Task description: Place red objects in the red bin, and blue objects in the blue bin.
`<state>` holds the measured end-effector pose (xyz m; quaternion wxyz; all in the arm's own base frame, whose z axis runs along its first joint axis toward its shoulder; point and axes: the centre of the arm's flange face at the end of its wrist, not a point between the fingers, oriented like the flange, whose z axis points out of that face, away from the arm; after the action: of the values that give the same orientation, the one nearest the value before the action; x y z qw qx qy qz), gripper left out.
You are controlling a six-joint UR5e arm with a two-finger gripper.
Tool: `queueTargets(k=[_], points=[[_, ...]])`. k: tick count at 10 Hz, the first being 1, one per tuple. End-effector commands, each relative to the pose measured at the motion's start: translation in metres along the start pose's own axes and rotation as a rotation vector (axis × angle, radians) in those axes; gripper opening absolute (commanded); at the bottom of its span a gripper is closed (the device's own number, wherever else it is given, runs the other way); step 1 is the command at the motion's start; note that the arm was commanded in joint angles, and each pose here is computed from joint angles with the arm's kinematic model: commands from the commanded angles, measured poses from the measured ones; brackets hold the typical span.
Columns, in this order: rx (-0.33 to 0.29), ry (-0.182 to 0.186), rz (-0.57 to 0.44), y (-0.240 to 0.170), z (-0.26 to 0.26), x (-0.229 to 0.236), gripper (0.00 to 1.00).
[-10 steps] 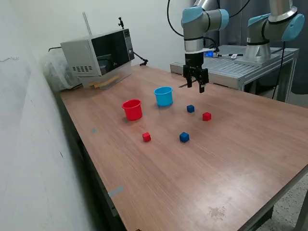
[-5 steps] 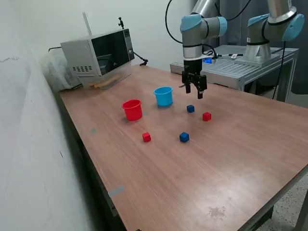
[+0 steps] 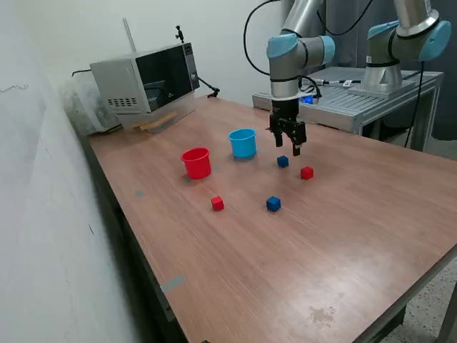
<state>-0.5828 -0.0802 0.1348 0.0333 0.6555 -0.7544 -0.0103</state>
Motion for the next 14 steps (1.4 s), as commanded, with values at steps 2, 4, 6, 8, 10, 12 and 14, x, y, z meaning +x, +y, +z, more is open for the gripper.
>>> queueTargets(k=[2,4,6,8,10,12,14], points=[[0.010,0.004,-0.007,0.002,0.012,0.000,1.00],[0.009,0.004,-0.011,0.007,0.015,0.000,1.00],[0.004,0.004,-0.012,0.013,0.016,0.000,1.00],[-0.004,0.005,-0.020,0.020,0.015,-0.004,1.00],[-0.001,0.005,-0.025,0.019,0.017,-0.005,0.00],[-0.001,0.005,-0.035,0.020,0.017,-0.006,0.00],[0.001,0.005,-0.048,0.019,0.017,-0.006,0.00]])
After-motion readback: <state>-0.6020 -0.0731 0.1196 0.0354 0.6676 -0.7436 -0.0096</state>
